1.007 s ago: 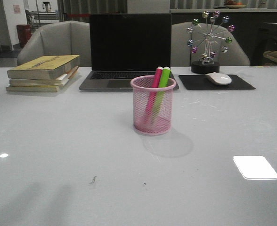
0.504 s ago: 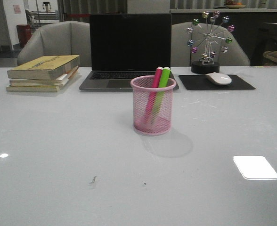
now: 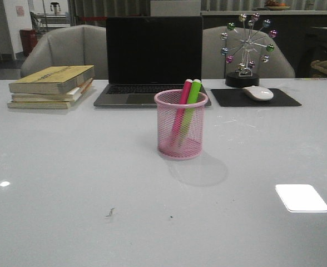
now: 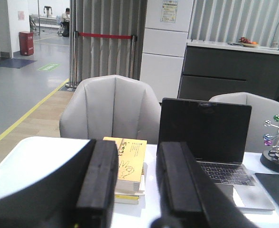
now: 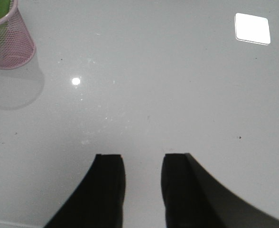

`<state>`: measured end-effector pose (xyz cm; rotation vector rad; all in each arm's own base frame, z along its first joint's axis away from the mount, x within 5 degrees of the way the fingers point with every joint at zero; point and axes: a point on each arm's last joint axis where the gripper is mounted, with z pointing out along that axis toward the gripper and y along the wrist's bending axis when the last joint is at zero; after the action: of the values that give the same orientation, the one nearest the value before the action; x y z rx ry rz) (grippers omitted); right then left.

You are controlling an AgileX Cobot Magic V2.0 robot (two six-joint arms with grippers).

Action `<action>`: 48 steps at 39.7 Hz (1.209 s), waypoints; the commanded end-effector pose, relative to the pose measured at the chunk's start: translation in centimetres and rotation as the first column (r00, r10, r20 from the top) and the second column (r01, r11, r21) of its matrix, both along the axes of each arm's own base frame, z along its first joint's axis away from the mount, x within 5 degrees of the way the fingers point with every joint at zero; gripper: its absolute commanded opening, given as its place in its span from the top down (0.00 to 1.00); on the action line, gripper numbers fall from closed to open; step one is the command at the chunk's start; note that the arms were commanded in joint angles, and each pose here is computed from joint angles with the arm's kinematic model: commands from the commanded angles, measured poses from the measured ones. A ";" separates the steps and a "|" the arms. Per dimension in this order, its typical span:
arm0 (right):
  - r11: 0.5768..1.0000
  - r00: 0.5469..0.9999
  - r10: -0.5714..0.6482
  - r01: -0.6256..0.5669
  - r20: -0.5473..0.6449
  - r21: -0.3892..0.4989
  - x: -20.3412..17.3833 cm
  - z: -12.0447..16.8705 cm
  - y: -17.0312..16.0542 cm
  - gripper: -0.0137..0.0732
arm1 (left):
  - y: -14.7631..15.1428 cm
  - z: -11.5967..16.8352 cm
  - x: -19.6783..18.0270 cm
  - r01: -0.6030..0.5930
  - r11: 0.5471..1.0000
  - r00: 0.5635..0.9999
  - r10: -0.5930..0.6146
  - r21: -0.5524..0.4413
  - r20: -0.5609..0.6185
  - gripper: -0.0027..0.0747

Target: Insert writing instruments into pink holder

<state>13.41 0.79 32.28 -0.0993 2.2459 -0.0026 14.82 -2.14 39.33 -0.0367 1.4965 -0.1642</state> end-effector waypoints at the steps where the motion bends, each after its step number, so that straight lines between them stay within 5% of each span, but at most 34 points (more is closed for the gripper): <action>1: 1.000 0.995 0.001 0.000 0.098 -0.007 0.3 1.5 -0.1 0.46 | 0.3 -0.3 -1.8 0.015 1.000 0.999 -0.014 -0.010 0.037 0.59; 22: 1.000 0.994 0.002 -0.002 0.113 0.002 0.4 1.6 0.0 0.47 | 0.6 -1.2 -3.6 0.028 1.000 0.997 -0.027 -0.015 0.069 0.59; 34: 1.000 0.992 0.002 -0.005 0.125 0.023 0.4 1.7 0.1 0.82 | 0.6 -1.2 -3.6 0.028 1.000 0.997 -0.027 -0.015 0.069 0.59; 48: 0.997 0.982 -0.002 -0.013 0.186 0.078 0.7 2.2 0.4 0.81 | 0.6 -1.2 -3.6 0.028 1.000 0.997 -0.027 -0.015 0.069 0.59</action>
<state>13.76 1.19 32.78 -0.0684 2.1782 0.0701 11.39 -1.33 37.19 -0.0371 1.4589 -0.1751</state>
